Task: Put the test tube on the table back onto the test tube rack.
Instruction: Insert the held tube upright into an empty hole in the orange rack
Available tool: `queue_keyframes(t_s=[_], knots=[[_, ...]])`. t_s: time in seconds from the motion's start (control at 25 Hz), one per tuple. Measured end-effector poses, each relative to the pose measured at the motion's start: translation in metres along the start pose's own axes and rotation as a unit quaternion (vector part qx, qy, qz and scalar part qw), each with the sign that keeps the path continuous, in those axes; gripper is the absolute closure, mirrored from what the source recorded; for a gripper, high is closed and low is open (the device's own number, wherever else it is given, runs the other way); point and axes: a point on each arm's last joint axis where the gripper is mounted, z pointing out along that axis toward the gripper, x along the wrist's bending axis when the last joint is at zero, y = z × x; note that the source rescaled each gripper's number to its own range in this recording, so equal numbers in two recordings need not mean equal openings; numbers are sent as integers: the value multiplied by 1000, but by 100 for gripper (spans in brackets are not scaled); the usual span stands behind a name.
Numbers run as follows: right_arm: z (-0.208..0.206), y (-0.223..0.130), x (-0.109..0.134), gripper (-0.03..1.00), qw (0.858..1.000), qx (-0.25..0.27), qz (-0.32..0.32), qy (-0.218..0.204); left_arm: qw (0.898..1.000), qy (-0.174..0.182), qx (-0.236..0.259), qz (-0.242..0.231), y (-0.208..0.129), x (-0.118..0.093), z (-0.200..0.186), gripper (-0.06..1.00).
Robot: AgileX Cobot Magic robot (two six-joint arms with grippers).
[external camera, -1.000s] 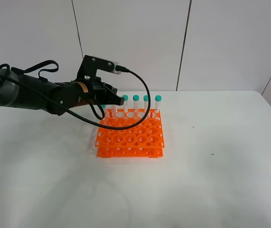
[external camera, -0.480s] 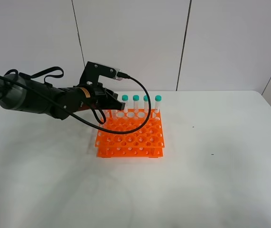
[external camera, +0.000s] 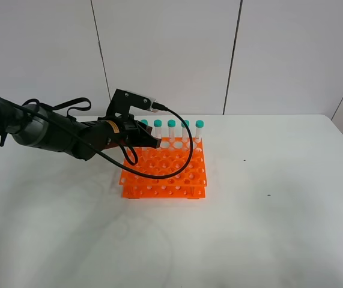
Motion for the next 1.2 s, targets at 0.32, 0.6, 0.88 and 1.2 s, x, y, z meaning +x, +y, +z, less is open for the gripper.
queue_keyframes(t_s=[0.32, 0.6, 0.88, 1.2], knots=[[0, 0, 0, -3, 1000, 0, 0, 0, 1000, 0, 0, 0, -3, 0, 2, 94], [0, 0, 0, -3, 1000, 0, 0, 0, 1000, 0, 3, -16, -3, 0, 2, 94], [0, 0, 0, -3, 1000, 0, 0, 0, 1000, 0, 22, -22, -6, 0, 2, 94], [0, 0, 0, -3, 1000, 0, 0, 0, 999, 0, 25, -22, -7, 0, 2, 94]])
